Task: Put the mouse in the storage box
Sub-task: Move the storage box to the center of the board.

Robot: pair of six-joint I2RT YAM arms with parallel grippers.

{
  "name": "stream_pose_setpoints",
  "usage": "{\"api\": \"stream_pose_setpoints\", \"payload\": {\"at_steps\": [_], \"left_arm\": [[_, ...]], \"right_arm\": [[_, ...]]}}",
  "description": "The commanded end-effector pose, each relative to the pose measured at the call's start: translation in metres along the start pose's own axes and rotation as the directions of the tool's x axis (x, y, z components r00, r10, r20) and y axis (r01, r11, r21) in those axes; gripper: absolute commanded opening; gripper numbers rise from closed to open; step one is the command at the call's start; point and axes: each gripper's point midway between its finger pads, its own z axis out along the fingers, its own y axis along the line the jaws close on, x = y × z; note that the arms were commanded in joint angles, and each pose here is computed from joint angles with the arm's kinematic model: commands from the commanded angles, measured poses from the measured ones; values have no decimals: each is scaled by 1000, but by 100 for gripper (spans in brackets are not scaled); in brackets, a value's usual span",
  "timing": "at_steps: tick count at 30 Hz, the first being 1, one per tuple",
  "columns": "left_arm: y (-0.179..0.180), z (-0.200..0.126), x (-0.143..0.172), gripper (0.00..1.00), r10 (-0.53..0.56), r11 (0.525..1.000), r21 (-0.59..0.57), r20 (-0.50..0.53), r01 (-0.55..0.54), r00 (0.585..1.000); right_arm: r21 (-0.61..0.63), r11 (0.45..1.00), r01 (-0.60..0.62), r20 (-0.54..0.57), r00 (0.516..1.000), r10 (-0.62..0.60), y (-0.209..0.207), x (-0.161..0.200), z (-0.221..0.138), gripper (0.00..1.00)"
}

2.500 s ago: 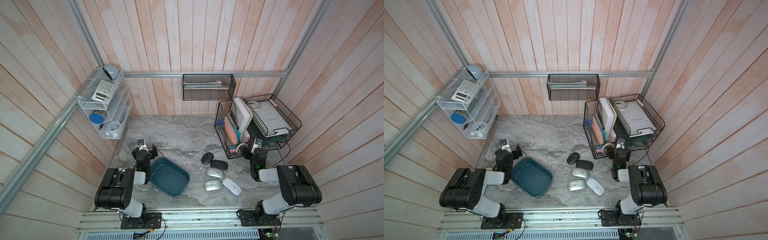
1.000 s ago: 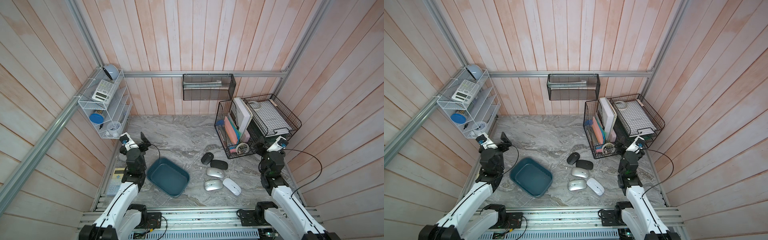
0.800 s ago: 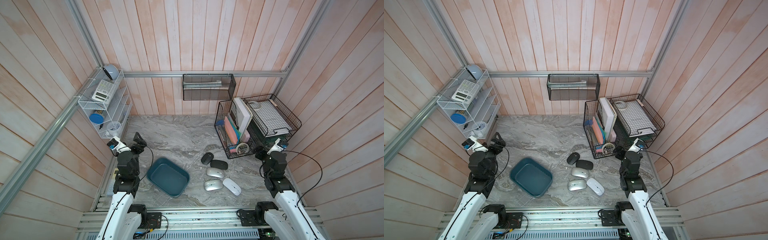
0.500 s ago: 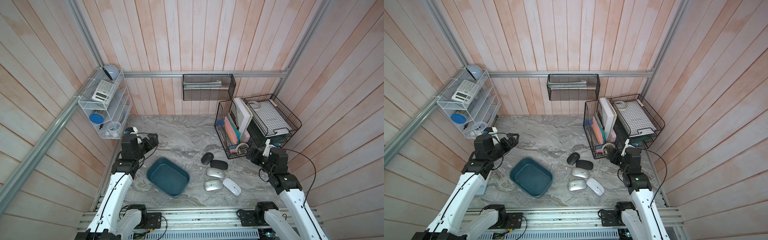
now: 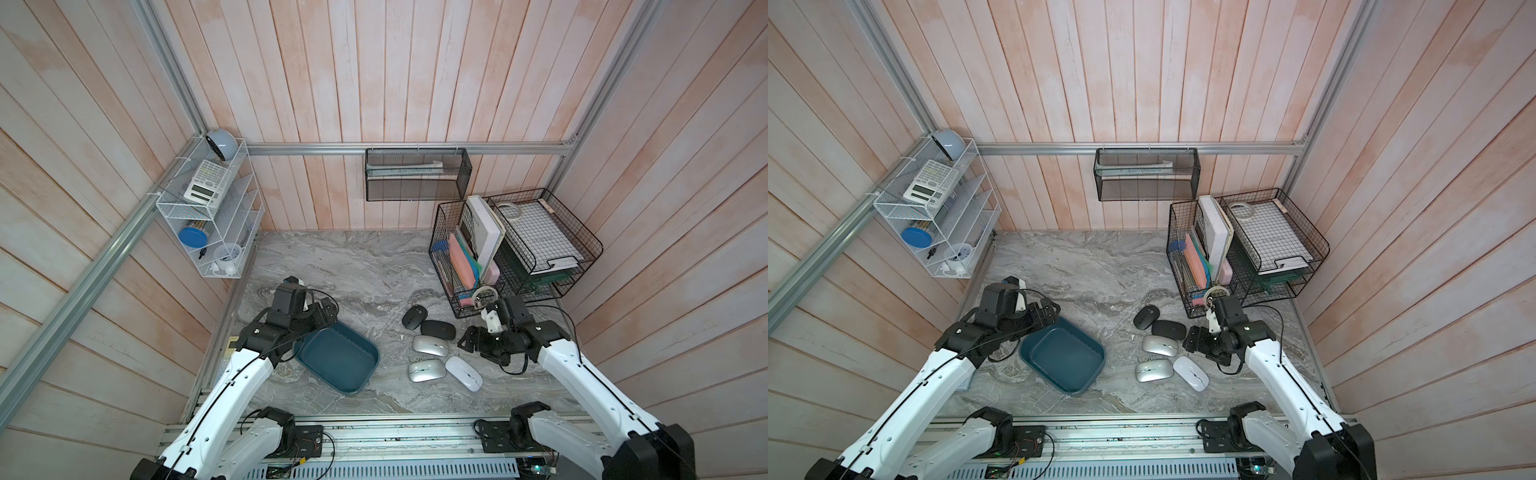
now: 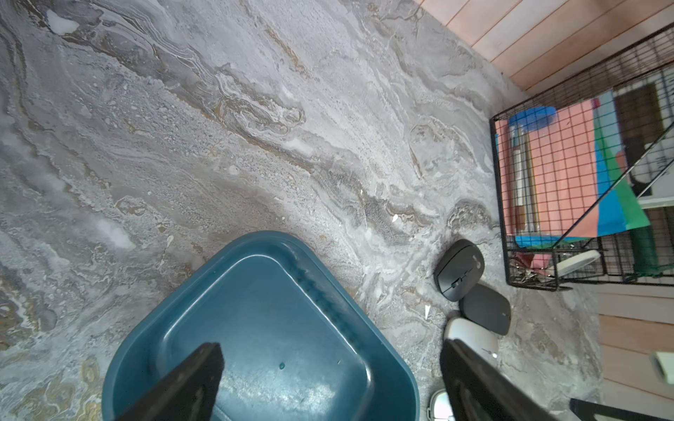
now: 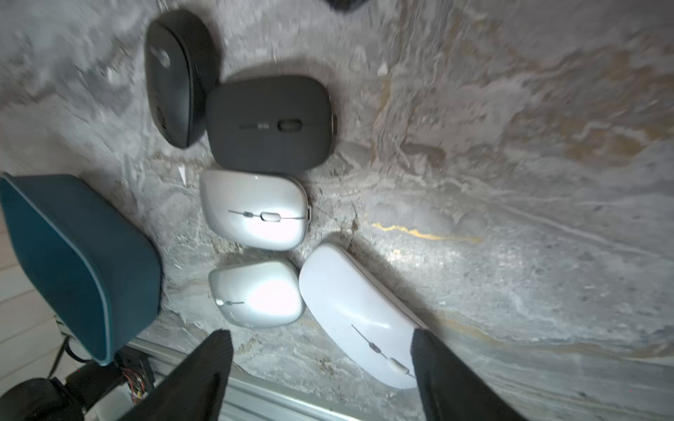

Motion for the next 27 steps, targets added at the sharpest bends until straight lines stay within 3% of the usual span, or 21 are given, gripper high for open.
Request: {"api": "stream_pose_setpoints", "payload": {"at_steps": [1,5,11,15,20,27], "left_arm": [[8,13,16,96,0,999,-51,-21,-1,1000],[10,35,24,96,-19,997,-70,-31,17,999],[22,87,24,95,-49,987,-154,-38,42,998],[26,116,5,93,-54,976,-212,-30,46,998],[11,138,-28,92,-25,989,-148,18,28,1000],[-22,171,-38,92,57,997,-52,-82,-62,995]], "right_arm": [[63,996,60,-99,994,-54,5,17,5,84],[86,989,123,-126,986,-112,14,15,10,85],[131,972,195,-29,981,-193,19,-5,-10,87],[141,963,230,13,972,-234,22,-10,-24,87],[137,960,243,31,968,-250,18,-6,-26,88],[122,959,254,96,959,-267,20,-8,-38,89]]}}
